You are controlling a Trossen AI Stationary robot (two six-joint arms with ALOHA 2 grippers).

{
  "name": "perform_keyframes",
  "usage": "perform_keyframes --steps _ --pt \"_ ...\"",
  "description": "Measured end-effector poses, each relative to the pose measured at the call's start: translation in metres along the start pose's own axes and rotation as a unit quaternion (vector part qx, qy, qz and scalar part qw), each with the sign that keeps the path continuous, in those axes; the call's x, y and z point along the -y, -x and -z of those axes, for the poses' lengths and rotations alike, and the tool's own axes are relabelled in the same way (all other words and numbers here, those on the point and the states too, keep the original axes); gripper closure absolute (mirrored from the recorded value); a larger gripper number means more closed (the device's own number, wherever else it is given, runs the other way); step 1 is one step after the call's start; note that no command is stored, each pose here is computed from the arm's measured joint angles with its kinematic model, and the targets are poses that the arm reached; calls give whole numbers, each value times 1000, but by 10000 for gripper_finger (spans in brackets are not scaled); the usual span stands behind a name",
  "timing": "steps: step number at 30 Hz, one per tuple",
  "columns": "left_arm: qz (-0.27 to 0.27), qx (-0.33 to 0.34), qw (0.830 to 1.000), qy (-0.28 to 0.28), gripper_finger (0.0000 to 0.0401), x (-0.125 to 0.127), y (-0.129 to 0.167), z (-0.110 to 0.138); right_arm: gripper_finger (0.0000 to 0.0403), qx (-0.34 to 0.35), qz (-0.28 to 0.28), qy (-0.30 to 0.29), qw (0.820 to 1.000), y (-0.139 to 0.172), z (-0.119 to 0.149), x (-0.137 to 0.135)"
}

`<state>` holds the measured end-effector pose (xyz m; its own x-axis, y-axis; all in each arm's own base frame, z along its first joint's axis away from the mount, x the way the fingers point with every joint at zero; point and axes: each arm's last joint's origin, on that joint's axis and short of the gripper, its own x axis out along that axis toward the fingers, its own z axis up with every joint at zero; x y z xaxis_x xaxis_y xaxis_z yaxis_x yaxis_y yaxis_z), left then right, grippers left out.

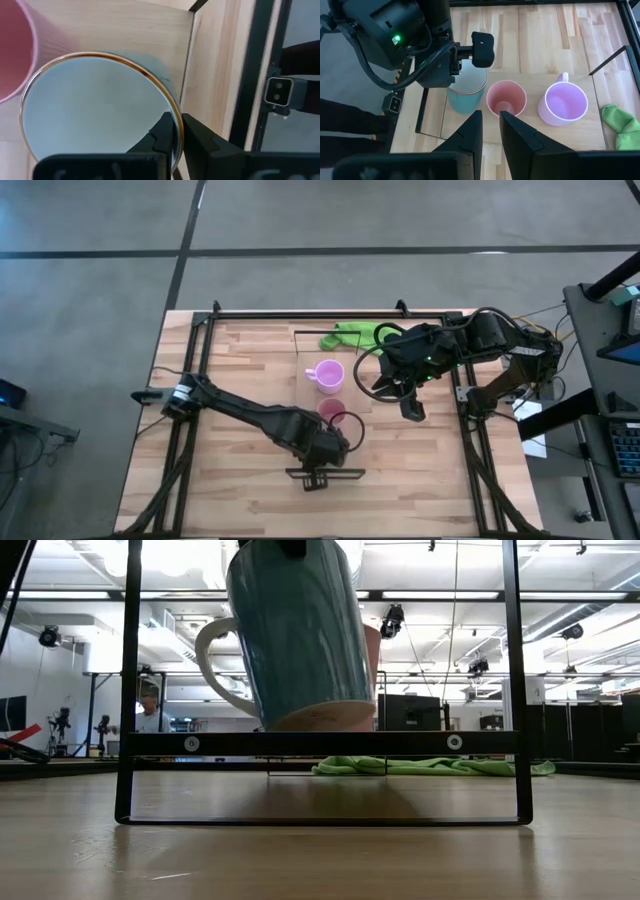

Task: Stack small to large cups/mugs on shelf
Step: Put the green mug on the shelf

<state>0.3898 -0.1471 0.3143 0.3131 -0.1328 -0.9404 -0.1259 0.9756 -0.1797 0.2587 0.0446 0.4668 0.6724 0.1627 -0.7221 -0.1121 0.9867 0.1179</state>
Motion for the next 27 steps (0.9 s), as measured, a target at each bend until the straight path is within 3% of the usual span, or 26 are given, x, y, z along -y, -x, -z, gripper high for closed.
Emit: perform_keyframes --steps 27 --pt "16 18 1000 -3 388 2 -8 -3 342 0 0 -15 1000 0 0 0"
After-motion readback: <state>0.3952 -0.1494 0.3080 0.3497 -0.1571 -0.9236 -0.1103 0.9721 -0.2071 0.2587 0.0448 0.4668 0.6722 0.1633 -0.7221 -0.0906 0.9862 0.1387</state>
